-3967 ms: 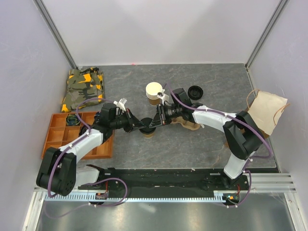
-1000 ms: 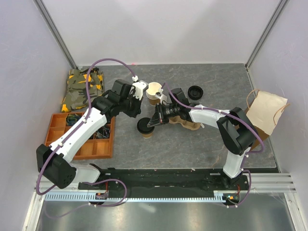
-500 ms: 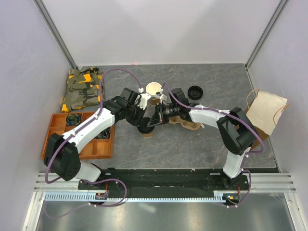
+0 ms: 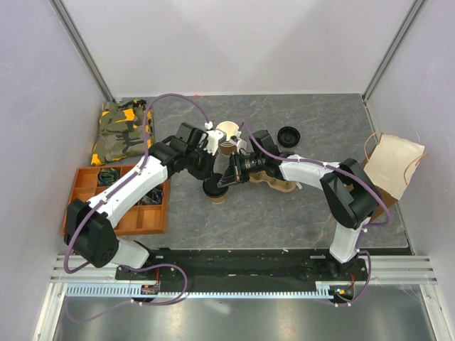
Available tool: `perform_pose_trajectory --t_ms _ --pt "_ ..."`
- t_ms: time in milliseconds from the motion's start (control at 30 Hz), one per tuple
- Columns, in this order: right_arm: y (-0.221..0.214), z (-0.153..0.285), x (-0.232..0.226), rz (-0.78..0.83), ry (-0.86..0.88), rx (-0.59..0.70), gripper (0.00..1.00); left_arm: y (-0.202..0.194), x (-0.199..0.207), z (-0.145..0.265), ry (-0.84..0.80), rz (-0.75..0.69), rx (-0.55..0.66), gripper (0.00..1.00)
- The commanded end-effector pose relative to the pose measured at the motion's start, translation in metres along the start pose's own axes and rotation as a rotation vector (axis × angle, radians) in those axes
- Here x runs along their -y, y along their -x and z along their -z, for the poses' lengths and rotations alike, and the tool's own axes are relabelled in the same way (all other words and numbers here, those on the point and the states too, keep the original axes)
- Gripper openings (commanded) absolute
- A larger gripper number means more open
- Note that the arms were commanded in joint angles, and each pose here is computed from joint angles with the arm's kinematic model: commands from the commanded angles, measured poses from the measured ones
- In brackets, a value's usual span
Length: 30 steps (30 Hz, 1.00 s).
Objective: Pack the takeout coffee
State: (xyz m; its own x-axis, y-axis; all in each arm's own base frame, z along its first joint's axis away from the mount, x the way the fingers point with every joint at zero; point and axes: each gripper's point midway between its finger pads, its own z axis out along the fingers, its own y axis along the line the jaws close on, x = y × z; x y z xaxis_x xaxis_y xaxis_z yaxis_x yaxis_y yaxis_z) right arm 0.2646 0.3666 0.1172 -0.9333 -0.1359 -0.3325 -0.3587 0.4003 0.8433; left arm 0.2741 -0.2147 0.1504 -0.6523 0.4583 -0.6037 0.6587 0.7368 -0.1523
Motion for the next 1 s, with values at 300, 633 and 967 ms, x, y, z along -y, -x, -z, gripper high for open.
perform_pose_trajectory --t_ms 300,633,967 --pt "-0.006 0.002 0.009 -0.052 -0.036 0.009 0.11 0.021 0.019 0.018 -0.133 0.13 0.122 0.13" --pt "0.0 0.008 -0.013 -0.024 0.027 0.027 0.13 -0.001 0.022 0.02 -0.47 0.455 0.17 0.11" --pt "0.009 0.005 -0.018 -0.013 0.047 0.033 0.14 0.001 0.018 0.001 -0.532 0.563 0.172 0.1"
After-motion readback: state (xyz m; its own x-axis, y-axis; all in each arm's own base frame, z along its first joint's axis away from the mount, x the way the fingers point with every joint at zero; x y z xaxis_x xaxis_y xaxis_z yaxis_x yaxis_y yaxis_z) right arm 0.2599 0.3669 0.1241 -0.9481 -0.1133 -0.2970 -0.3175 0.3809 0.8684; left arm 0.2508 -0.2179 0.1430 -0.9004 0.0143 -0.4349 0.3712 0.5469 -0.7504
